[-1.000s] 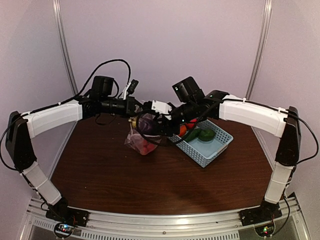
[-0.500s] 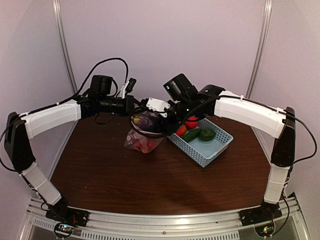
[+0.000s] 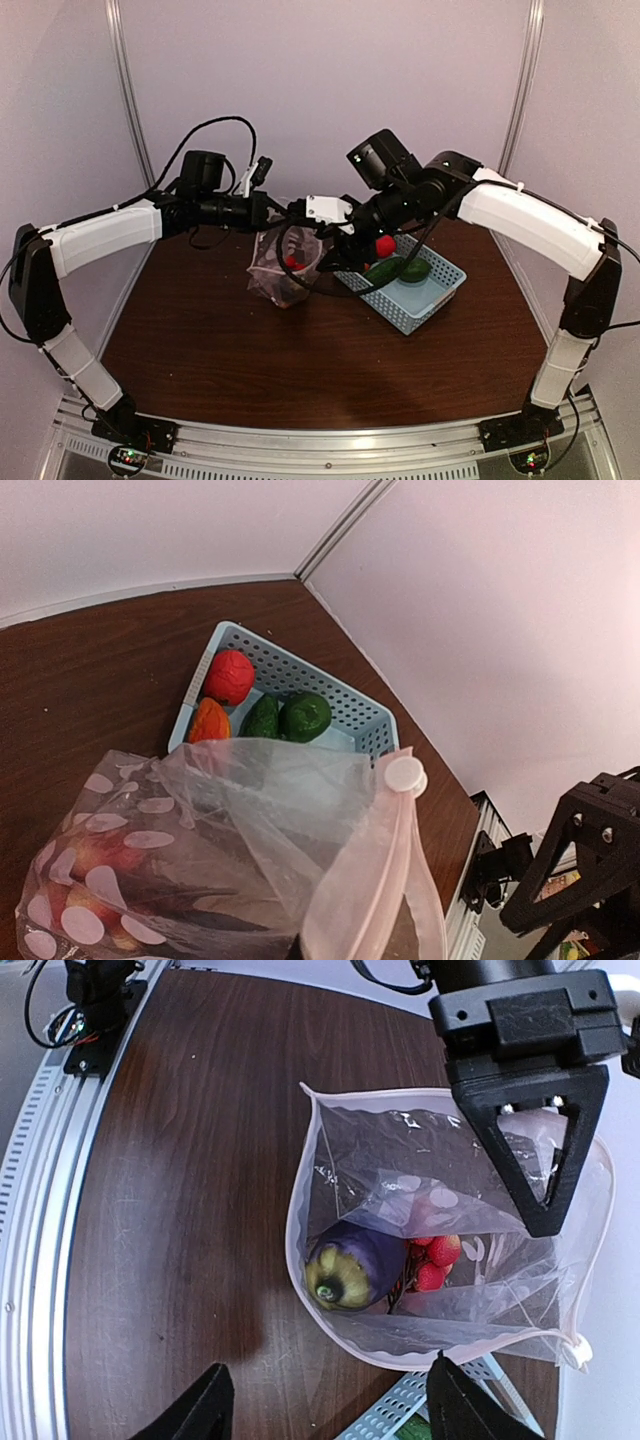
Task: Place the food in the zip-top bag and seal the zipper
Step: Place the fake vegetable in the zipper food storage bag, then adjust the zipper food storage bag at the center of the board.
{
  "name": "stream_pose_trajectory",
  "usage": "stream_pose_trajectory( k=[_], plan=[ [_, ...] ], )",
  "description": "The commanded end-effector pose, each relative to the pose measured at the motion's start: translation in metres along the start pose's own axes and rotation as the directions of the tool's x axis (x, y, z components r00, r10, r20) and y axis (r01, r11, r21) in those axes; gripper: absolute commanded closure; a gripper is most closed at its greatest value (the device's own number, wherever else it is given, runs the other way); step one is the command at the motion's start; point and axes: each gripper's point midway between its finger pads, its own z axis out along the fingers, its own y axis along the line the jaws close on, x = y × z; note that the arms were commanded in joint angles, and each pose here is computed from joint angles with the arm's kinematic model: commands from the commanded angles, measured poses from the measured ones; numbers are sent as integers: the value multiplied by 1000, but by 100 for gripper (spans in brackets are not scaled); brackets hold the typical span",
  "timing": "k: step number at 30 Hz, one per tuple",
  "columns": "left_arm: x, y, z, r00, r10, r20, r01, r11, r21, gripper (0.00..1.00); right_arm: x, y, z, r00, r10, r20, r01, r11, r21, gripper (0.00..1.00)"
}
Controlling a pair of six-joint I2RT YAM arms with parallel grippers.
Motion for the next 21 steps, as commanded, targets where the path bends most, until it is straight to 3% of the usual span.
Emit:
stream_pose_trajectory(
  k=[1,9,12,16,19,21],
  plan=[
    [2,0,3,1000,1,-4,-1,1000,25,100,11,7,9,984,-168,-66,165,986,-37,34],
    [3,0,5,1000,-4,-9,4,999,33,100,16,2,52,970,-217,-105,217,976,-9,33],
    [4,1,6,1000,-8,-14,9,999,34,100,15,3,59,964,-241,-115,242,970,-4,38],
    [3,-1,4,1000,-5,-11,6,999,37,100,10,1,61,945,-293,-145,299,954,24,65],
    [2,-2,4,1000,-1,-9,1,999,38,100,-1,-7,55,941,-306,-145,319,945,70,97],
    [0,-4,2,1000,8,-4,-8,999,44,100,-14,-15,47,944,-305,-122,319,941,115,100]
  ],
)
